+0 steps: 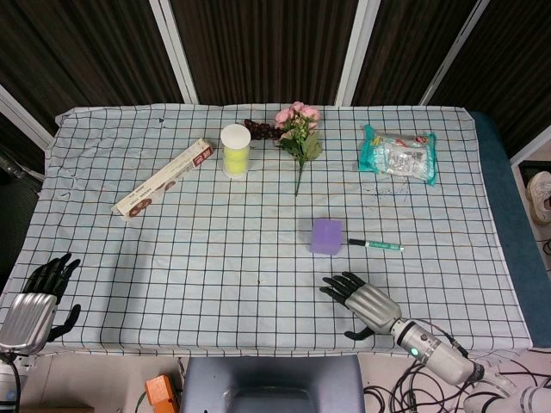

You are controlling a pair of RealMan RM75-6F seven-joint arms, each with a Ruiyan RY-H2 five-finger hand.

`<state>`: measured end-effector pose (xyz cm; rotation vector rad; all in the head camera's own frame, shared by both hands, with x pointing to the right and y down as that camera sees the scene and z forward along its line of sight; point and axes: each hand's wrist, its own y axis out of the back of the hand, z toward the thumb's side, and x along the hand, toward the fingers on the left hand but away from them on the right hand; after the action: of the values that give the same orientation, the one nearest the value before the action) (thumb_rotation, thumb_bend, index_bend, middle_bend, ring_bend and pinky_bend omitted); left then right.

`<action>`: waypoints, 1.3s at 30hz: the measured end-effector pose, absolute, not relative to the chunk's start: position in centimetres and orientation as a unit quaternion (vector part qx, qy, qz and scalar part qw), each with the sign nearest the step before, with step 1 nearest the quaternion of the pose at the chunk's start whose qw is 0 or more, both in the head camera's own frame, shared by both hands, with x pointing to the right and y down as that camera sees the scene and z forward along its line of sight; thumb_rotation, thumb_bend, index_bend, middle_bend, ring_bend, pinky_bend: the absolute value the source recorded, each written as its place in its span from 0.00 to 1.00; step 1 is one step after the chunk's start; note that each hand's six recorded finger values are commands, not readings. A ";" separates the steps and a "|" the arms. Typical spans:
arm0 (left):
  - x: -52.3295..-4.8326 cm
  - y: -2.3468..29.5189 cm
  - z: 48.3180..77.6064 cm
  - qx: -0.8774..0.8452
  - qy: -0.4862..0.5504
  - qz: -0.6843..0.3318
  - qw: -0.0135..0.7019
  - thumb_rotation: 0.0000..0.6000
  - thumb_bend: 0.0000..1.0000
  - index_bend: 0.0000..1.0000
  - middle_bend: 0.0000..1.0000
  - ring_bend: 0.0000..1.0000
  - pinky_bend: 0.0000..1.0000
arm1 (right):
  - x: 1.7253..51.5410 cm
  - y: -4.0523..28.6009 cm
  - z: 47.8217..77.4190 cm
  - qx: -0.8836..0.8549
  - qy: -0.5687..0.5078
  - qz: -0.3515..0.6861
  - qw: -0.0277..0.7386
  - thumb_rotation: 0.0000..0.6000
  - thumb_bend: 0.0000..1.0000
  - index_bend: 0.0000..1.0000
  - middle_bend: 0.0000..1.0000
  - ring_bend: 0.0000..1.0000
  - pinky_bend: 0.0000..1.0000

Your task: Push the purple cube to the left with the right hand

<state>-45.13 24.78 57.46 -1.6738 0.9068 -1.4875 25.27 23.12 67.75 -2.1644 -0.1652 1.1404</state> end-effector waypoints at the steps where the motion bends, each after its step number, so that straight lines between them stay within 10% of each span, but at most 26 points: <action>1: -45.1 24.8 57.5 -0.648 0.351 -0.576 0.355 1.00 0.43 0.00 0.00 0.00 0.12 | 25.3 23.1 67.8 -0.830 -0.063 0.439 0.338 1.00 0.36 0.06 0.00 0.00 0.00; 15: -45.2 25.0 57.3 -0.646 0.352 -0.576 0.356 1.00 0.43 0.00 0.00 0.00 0.12 | 28.2 20.4 68.5 -0.792 -0.095 0.482 0.362 1.00 0.36 0.12 0.00 0.00 0.00; 28: -45.5 24.9 57.6 -0.645 0.349 -0.583 0.351 1.00 0.43 0.00 0.00 0.00 0.12 | 34.5 13.2 72.4 -0.706 -0.165 0.588 0.357 1.00 0.36 0.44 0.00 0.00 0.00; 39: -45.6 24.9 57.7 -0.645 0.348 -0.584 0.349 1.00 0.43 0.00 0.00 0.00 0.12 | 32.9 10.8 75.1 -0.692 -0.180 0.607 0.347 1.00 0.42 0.53 0.00 0.00 0.00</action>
<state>-45.57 24.92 57.65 -1.6711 0.9027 -1.5127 32.91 10.81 75.12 -1.7949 -0.4661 1.5746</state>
